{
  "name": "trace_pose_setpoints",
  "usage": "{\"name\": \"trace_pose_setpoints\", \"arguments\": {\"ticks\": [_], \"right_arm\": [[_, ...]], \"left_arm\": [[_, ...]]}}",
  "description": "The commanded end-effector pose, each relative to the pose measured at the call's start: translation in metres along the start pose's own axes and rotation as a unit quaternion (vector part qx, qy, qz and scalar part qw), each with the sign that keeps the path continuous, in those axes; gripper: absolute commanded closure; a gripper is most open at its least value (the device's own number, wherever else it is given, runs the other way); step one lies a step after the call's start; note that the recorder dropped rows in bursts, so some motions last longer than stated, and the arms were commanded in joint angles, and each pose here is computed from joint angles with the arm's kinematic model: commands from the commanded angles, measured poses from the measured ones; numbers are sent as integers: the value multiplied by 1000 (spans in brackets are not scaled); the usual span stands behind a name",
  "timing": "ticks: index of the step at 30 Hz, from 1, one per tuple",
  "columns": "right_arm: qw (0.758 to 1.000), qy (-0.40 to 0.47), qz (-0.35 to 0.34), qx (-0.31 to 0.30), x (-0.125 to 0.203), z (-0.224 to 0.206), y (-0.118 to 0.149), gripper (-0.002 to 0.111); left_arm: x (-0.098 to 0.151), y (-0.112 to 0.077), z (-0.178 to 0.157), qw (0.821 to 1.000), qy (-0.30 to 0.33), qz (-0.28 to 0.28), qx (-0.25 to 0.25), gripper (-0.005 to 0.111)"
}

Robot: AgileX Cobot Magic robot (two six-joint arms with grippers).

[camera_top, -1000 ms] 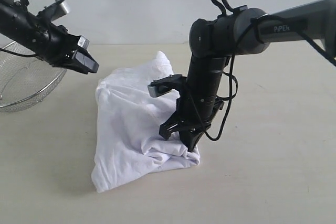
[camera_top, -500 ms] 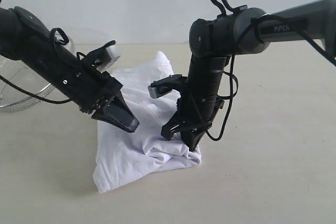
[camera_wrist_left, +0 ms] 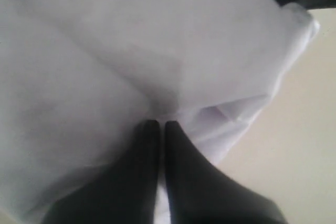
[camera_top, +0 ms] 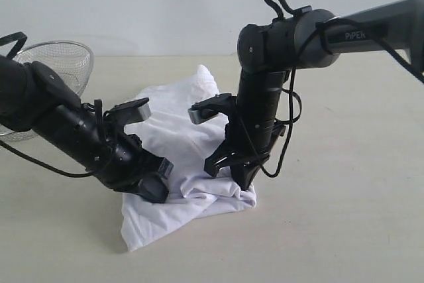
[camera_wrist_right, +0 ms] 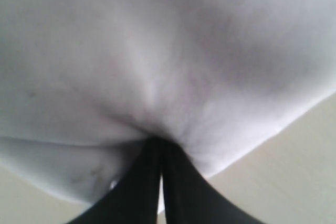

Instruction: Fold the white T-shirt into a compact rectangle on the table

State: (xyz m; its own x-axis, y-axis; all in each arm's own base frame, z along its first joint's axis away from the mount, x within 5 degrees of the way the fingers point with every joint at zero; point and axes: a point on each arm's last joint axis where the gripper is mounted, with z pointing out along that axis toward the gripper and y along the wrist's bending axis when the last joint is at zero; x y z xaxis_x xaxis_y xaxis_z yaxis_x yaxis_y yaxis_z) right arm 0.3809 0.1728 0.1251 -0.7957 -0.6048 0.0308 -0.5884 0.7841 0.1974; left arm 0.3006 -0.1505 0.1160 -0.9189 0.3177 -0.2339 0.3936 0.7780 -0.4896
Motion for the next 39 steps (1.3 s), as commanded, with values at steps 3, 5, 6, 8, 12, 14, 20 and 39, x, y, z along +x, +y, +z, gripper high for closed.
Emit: {"name": "trace_pose_setpoints", "arguments": {"ticks": [3, 5, 6, 8, 12, 14, 20, 39], "right_arm": [[996, 29, -4, 86, 6, 8, -25, 108], [995, 31, -6, 96, 7, 8, -28, 108], [994, 32, -3, 100, 8, 7, -31, 108], [994, 31, 9, 103, 10, 5, -40, 108], [994, 25, 35, 100, 18, 1, -61, 108], [996, 21, 34, 80, 19, 1, -64, 108], [997, 15, 32, 65, 18, 0, -60, 108], [994, -109, -24, 12, -2, -44, -5, 108]], "left_arm": [[11, 26, -1, 995, 47, -6, -84, 102], [11, 34, -5, 995, 46, -12, -91, 102], [11, 37, -7, 995, 44, -11, -92, 102], [10, 42, -10, 995, 41, 5, -93, 102], [2, 38, -13, 996, 30, 25, -78, 102], [-3, 27, -16, 999, 24, 38, -30, 102], [-11, -10, -54, 996, -29, 72, 46, 102], [41, -32, -23, 999, -7, 49, -17, 102]]}}
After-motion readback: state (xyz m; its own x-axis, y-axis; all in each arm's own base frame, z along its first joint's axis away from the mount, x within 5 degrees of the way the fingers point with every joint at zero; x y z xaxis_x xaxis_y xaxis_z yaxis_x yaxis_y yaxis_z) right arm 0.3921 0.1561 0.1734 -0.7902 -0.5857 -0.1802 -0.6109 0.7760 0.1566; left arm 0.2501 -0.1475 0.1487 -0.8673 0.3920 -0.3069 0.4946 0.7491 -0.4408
